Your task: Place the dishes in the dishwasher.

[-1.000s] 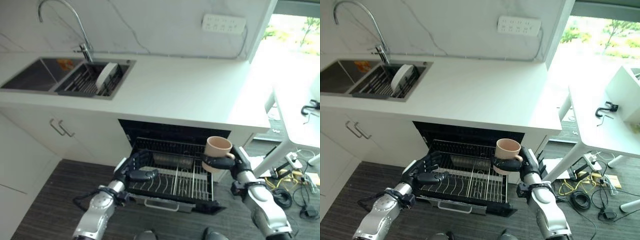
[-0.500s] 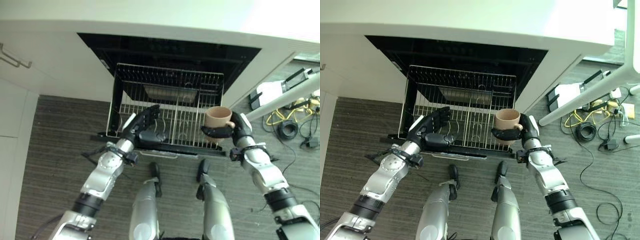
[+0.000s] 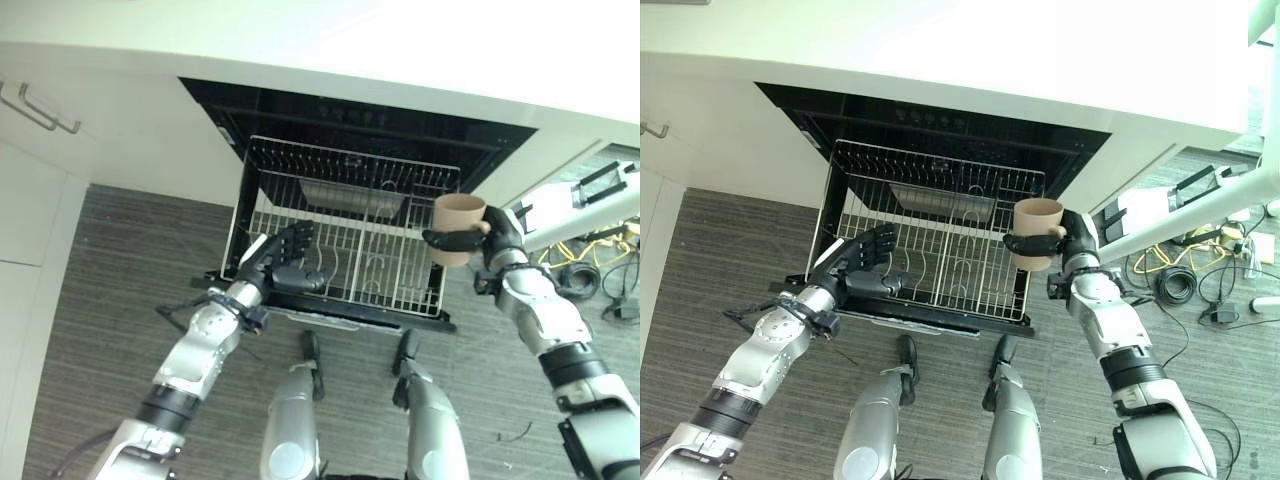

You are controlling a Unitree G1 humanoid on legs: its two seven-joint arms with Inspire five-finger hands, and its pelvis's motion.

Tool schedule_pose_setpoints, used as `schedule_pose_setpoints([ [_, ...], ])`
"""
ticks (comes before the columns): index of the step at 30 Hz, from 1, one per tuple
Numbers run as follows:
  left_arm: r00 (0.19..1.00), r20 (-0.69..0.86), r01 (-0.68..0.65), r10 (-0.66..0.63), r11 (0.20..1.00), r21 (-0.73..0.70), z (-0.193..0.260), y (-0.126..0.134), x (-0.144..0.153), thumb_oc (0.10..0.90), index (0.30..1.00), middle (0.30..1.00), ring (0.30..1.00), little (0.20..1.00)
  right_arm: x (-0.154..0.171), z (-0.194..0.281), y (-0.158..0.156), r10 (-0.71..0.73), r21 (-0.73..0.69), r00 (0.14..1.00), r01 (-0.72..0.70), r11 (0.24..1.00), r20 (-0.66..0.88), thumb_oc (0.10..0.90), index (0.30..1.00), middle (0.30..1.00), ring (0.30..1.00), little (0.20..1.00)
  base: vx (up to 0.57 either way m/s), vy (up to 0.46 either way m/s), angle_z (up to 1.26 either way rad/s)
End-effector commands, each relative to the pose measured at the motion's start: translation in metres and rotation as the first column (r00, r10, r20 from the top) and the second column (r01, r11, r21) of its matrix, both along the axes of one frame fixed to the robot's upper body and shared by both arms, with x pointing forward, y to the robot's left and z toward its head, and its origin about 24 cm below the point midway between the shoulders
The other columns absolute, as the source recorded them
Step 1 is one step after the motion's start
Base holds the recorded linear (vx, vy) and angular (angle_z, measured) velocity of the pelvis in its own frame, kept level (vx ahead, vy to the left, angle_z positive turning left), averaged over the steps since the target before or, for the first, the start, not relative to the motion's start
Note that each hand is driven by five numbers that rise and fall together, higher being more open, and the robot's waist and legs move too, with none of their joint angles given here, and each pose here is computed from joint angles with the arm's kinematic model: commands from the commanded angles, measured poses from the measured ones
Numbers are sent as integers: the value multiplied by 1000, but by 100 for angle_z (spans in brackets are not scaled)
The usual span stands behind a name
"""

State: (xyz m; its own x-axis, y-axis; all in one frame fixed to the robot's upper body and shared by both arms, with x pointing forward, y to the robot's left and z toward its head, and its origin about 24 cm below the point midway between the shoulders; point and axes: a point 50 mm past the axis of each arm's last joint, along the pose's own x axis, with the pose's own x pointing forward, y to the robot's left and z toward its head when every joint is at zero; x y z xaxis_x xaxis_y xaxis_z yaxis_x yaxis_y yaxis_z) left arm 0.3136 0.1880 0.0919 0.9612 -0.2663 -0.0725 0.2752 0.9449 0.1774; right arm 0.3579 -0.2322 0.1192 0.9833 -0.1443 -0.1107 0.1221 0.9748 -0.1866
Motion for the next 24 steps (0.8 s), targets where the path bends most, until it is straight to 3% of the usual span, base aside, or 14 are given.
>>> schedule_pose_setpoints([
  [1, 998, -31, 54, -53, 998, 18, -11, -5, -10, 800, 900, 900, 900, 900, 4, 27, -11, -4, -6, 997, 5, 1000, 73, 400, 300, 300, 300, 300, 0, 0, 0],
  [3, 998, -28, 58, -58, 998, 24, -10, -6, -10, 800, 900, 900, 900, 900, 6, 24, -12, -4, 6, 999, 4, 1000, 52, 447, 371, 371, 371, 371, 0, 0, 0],
  [5, 998, -29, 61, -60, 998, 23, -10, -7, -9, 800, 900, 900, 900, 900, 7, 21, -11, -3, 25, 1000, 3, 1000, 28, 800, 900, 900, 900, 900, 0, 0, 0],
  [17, 996, -35, 88, -87, 996, 12, -11, -13, -11, 800, 900, 900, 900, 900, 7, 22, -6, 2, 110, 999, -7, 994, 41, 800, 900, 900, 900, 900, 0, 0, 0],
  [24, 995, -26, 91, -92, 996, -9, -12, -20, -14, 800, 900, 900, 900, 900, 4, 30, 9, 71, 163, 994, -83, 983, 80, 800, 900, 900, 900, 900, 0, 0, 0],
])
